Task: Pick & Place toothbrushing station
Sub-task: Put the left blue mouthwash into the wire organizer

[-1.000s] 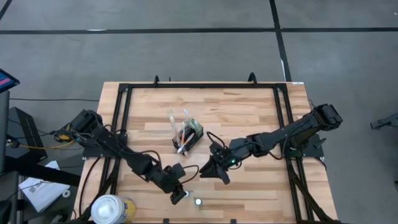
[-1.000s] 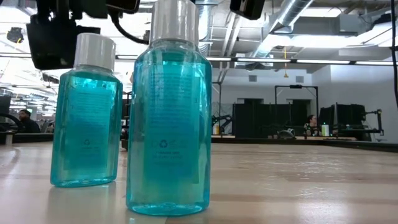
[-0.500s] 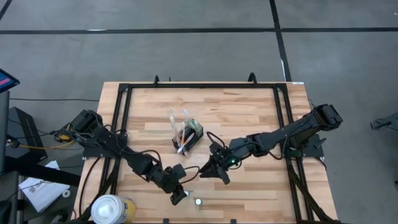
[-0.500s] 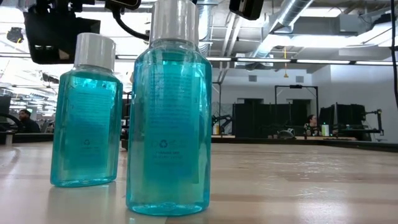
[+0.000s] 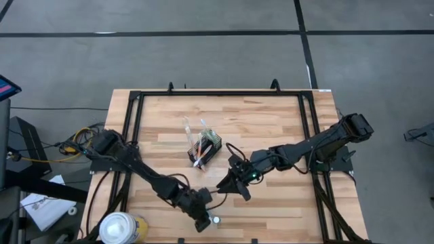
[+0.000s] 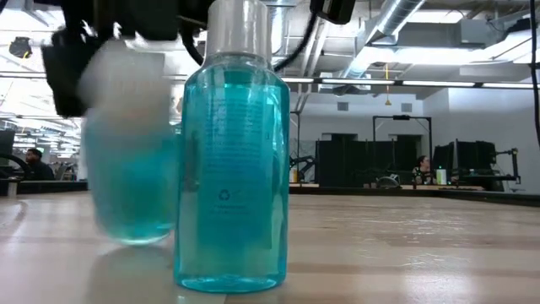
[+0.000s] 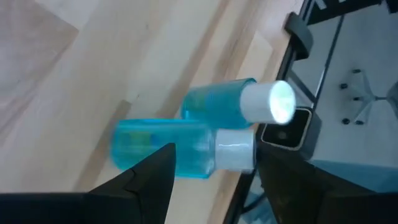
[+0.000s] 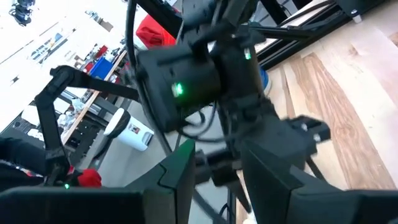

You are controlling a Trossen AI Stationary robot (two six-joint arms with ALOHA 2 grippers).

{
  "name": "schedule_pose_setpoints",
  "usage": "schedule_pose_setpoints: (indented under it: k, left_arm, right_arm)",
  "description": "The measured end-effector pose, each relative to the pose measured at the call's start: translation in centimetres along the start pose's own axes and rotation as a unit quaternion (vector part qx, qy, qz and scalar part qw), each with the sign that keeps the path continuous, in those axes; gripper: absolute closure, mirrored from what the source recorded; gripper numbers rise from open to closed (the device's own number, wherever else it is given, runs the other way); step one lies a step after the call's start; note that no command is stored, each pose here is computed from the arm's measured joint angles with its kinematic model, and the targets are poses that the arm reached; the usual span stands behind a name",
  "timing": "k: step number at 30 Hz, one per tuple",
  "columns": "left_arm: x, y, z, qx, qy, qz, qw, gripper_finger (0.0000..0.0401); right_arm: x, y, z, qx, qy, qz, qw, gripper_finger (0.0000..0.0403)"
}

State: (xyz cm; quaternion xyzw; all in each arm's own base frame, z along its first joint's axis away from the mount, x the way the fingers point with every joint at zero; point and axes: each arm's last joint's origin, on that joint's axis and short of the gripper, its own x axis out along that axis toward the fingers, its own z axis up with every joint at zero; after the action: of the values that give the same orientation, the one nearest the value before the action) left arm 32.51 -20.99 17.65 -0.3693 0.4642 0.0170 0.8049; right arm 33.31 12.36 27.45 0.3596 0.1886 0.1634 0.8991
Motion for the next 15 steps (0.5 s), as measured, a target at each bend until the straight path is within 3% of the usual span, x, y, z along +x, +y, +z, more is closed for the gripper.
schedule_pose_setpoints:
  k: [5, 9, 12, 15]
  left_arm:
    - [1.1, 0.6, 0.1, -0.015, 0.011, 0.03, 0.999, 0.0187]
    - [1.3, 1.7, -0.6, -0.032, 0.052, 0.078, 0.995, 0.0221]
    - [1.0, 1.5, -0.5, -0.018, 0.057, 0.067, 0.996, 0.0249]
    - [-0.1, 1.0, 0.0, -0.047, 0.056, 0.048, 0.996, 0.0252]
  right_arm:
    - [0.0, 0.1, -0.1, 0.01, 0.001, 0.001, 1.0, 0.0282]
    - [0.0, 0.3, -0.3, 0.01, 0.004, 0.004, 1.0, 0.0282]
    - [0.1, 0.5, -0.5, 0.009, 0.004, 0.005, 1.0, 0.0282]
    - [0.1, 0.5, -0.4, 0.008, -0.004, 0.0, 1.0, 0.0282]
